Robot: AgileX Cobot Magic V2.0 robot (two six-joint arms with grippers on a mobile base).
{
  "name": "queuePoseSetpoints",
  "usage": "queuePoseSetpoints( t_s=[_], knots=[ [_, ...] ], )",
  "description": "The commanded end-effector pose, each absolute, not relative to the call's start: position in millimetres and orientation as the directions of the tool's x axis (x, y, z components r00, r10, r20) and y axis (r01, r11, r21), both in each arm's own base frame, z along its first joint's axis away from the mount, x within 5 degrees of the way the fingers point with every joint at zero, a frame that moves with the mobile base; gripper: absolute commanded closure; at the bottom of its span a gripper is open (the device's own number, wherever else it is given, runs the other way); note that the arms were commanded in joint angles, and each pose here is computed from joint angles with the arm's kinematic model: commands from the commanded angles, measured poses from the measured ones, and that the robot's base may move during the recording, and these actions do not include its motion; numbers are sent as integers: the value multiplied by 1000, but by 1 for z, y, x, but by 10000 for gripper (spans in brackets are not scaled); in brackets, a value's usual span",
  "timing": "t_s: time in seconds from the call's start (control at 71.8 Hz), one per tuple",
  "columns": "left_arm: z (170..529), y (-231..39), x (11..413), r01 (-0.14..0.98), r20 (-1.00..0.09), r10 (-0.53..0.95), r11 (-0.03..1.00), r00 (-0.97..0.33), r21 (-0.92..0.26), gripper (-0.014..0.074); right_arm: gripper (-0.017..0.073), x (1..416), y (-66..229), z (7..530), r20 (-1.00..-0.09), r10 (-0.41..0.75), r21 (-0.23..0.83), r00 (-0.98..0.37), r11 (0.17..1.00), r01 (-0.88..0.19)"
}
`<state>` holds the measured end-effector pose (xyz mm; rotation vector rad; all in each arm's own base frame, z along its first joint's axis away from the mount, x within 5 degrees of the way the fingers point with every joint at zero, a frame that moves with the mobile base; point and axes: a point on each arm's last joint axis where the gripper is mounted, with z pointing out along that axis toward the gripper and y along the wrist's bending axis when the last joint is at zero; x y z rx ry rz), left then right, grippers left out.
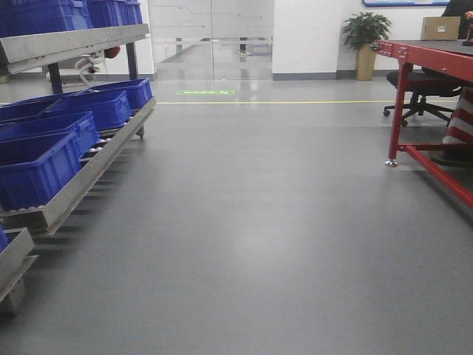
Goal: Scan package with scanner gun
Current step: 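Drive the base forward along the aisle past the blue bins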
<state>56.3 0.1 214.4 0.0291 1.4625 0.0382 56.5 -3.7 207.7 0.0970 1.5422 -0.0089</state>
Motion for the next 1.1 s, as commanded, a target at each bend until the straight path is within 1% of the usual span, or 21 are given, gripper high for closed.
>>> queuePoseSetpoints(
  t_s=[0.0,1.086],
  knots=[
    [217,0,56,-8,-991,42,999,129,42,705,721,56,-4,210,-997,48,52,55,996,69],
    [217,0,56,-8,-991,42,999,129,42,705,721,56,-4,210,-997,48,52,55,996,69]
  ],
)
